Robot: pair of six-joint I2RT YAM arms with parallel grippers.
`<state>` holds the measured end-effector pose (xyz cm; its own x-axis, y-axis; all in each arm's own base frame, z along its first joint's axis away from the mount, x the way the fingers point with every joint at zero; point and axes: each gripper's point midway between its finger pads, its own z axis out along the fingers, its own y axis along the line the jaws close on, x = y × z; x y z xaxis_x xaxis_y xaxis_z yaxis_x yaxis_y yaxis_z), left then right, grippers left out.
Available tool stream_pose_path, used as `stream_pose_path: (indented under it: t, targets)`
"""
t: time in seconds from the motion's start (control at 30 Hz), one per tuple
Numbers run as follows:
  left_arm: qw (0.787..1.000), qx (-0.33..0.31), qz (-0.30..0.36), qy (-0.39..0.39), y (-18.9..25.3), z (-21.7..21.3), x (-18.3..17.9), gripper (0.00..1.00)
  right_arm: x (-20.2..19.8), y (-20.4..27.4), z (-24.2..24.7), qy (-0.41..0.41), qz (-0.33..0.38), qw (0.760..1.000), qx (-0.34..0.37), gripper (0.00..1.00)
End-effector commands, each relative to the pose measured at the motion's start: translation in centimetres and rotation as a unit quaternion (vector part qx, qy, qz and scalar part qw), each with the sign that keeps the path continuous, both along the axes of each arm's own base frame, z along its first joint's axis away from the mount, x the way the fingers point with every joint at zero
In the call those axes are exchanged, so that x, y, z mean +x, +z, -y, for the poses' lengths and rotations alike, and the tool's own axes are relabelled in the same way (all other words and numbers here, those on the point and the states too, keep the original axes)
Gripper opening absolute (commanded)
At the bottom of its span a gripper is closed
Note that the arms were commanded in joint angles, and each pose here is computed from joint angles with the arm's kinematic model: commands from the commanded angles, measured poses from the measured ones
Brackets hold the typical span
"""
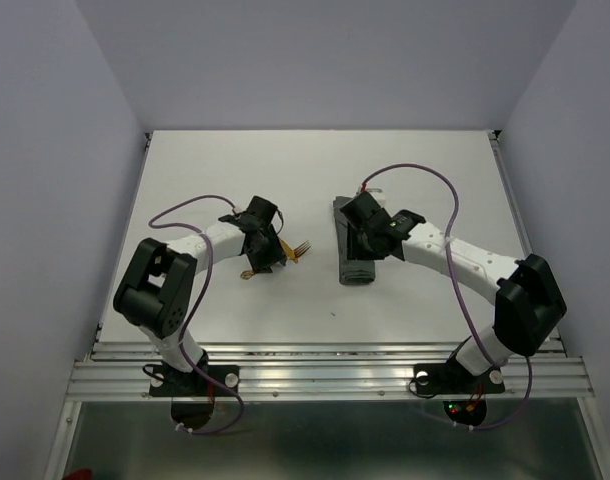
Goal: Fold the napkin into a case and place the utensils inside
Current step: Pick up the fork from the center of the board.
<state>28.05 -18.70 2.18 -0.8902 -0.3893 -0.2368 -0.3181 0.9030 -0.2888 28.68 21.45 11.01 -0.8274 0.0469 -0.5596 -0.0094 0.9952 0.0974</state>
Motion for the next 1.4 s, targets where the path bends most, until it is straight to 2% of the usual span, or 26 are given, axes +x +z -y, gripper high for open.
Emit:
stream_pose_path:
  t: [0.0,0.1,0.2,0.33,0.47,0.53,0.7,0.8,1.0,1.23,1.37]
  targets:
    - [0.999,0.022,-0.002,0.022,-1.9,-2.2,0.9,0.52,1.9,3.0,-2.8,0.030,0.049,0.998,0.018,0.47]
    - [0.999,0.031,0.003,0.023,-1.9,-3.4,1.7,0.50,1.9,2.4,-4.5,0.058,0.038,0.998,0.000,0.49]
    - [0.997,0.065,0.031,0.026,-0.9,-5.1,3.1,0.50,2.5,2.5,-7.0,0.099,0.042,0.994,-0.006,0.51]
    - [0.994,0.097,0.046,0.011,0.6,-6.3,4.3,0.50,4.0,3.5,-11.3,0.159,0.071,0.985,0.016,0.52]
    - [0.993,0.097,0.067,-0.016,3.1,-6.1,5.1,0.50,5.3,2.3,-13.8,0.211,0.081,0.974,-0.011,0.51]
    - [0.992,0.091,0.087,-0.027,5.0,-6.1,5.4,0.50,5.9,2.9,-15.7,0.246,0.096,0.964,-0.021,0.51]
    - [0.992,0.064,0.112,-0.002,7.7,-8.3,6.8,0.50,6.8,0.0,-18.7,0.309,0.089,0.946,-0.050,0.50]
    - [0.991,0.044,0.119,0.040,8.0,-11.0,7.7,0.50,6.8,-1.0,-20.3,0.346,0.086,0.933,-0.052,0.54]
    - [0.988,-0.016,0.114,0.099,7.6,-15.1,8.0,0.50,5.8,-3.4,-22.5,0.396,0.073,0.913,-0.065,0.54]
    - [0.988,-0.027,0.114,0.100,7.0,-16.4,7.3,0.50,5.5,-5.7,-22.8,0.404,0.053,0.911,-0.066,0.51]
    - [0.988,-0.024,0.119,0.098,7.2,-16.5,7.2,0.50,5.4,-7.3,-22.7,0.406,0.042,0.910,-0.071,0.46]
